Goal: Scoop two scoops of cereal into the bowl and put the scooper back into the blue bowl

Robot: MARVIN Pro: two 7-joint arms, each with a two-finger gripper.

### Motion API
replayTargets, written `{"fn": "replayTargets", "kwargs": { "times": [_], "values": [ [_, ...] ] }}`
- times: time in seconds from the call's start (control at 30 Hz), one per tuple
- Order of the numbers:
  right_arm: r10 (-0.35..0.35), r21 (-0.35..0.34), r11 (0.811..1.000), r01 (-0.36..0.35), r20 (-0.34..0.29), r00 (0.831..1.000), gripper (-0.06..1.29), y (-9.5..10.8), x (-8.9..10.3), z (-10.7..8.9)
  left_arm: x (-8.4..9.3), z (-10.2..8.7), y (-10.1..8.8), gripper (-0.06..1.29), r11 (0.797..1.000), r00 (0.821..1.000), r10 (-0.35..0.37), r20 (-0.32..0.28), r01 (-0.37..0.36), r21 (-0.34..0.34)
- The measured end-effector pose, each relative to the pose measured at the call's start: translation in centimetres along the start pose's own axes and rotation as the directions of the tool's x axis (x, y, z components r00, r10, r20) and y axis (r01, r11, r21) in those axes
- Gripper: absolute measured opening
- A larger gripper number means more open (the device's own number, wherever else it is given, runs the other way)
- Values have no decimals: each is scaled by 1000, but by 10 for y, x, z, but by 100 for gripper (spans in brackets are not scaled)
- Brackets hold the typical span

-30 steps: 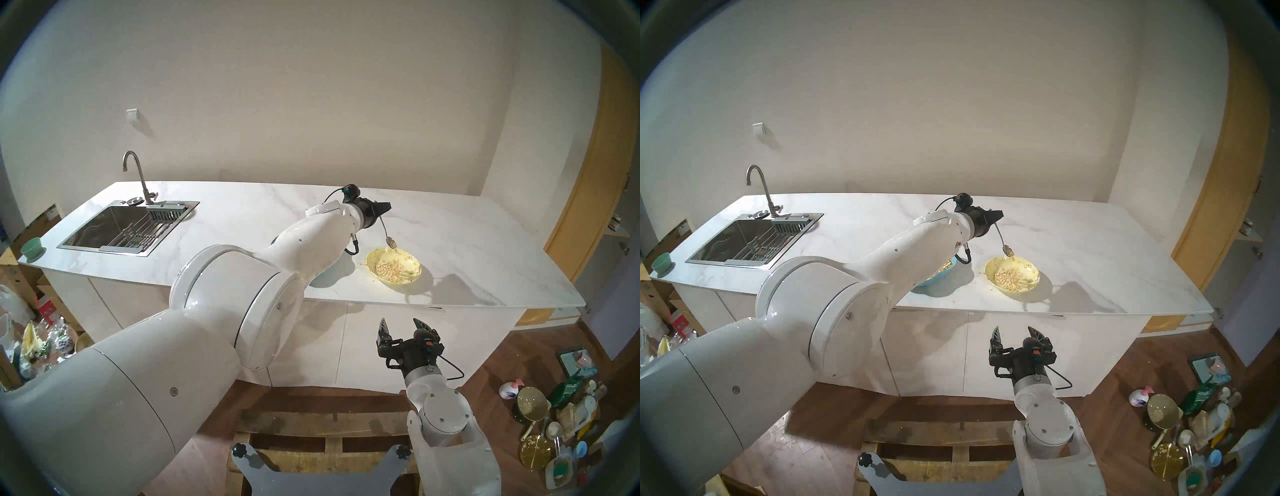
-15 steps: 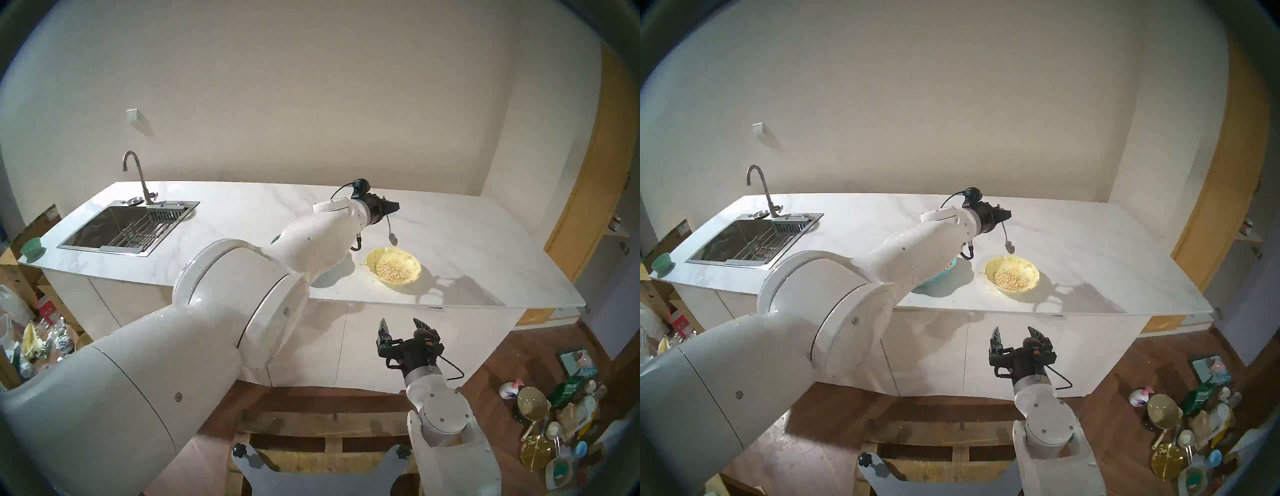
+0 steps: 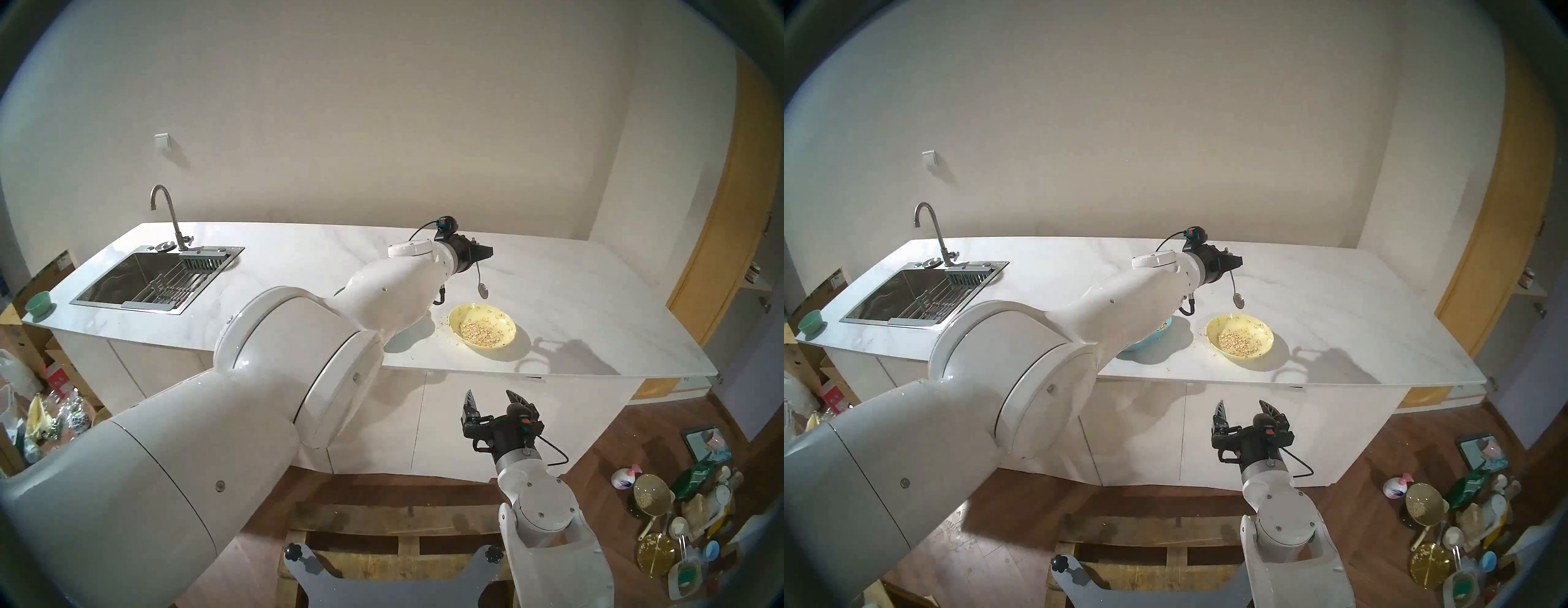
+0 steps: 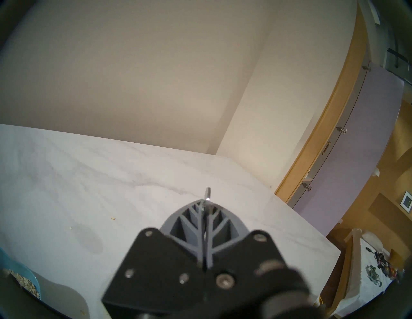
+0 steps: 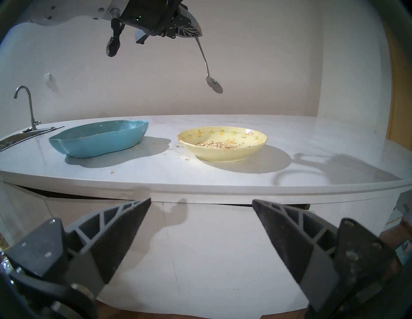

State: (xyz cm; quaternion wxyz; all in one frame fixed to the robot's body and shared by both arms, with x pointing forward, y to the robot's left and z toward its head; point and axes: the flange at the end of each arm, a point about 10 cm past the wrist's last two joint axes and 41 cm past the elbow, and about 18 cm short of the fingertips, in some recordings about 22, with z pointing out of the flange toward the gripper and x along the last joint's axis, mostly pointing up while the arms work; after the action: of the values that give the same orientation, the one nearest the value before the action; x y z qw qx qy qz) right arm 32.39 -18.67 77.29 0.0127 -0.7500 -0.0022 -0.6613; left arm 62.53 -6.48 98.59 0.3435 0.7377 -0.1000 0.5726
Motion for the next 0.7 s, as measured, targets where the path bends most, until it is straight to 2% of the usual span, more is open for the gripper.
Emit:
{"fn": "replayTargets", "kwargs": {
  "times": [0.13,0.23,0.3,0.4,0.43,0.53,0.57,0.6,0.63,0.7],
  "values": [
    [0,0,1000,0,0,1000,123,0,0,0,2,-2,-8,-1,992,993,-122,9,122,31],
    [0,0,1000,0,0,1000,123,0,0,0,2,-4,-16,-1,977,978,-206,24,205,53],
    [0,0,1000,0,0,1000,123,0,0,0,4,-7,-24,-1,960,962,-272,29,269,70],
    [0,0,1000,0,0,1000,123,0,0,0,9,-13,-41,-1,926,930,-367,24,364,98],
    [0,0,1000,0,0,1000,123,0,0,0,13,-17,-51,-1,909,914,-406,12,402,112],
    [0,0,1000,0,0,1000,123,0,0,0,17,-21,-61,-1,883,890,-456,-2,453,120],
    [0,0,1000,0,0,1000,123,0,0,0,20,-26,-71,-1,859,867,-499,-13,496,124],
    [0,0,1000,0,0,1000,123,0,0,0,21,-27,-73,-1,856,863,-505,-15,502,125],
    [0,0,1000,0,0,1000,123,0,0,0,25,-32,-84,-1,835,844,-536,-29,535,130],
    [0,0,1000,0,0,1000,123,0,0,0,32,-41,-102,-1,809,820,-570,-55,571,136]
  ]
}}
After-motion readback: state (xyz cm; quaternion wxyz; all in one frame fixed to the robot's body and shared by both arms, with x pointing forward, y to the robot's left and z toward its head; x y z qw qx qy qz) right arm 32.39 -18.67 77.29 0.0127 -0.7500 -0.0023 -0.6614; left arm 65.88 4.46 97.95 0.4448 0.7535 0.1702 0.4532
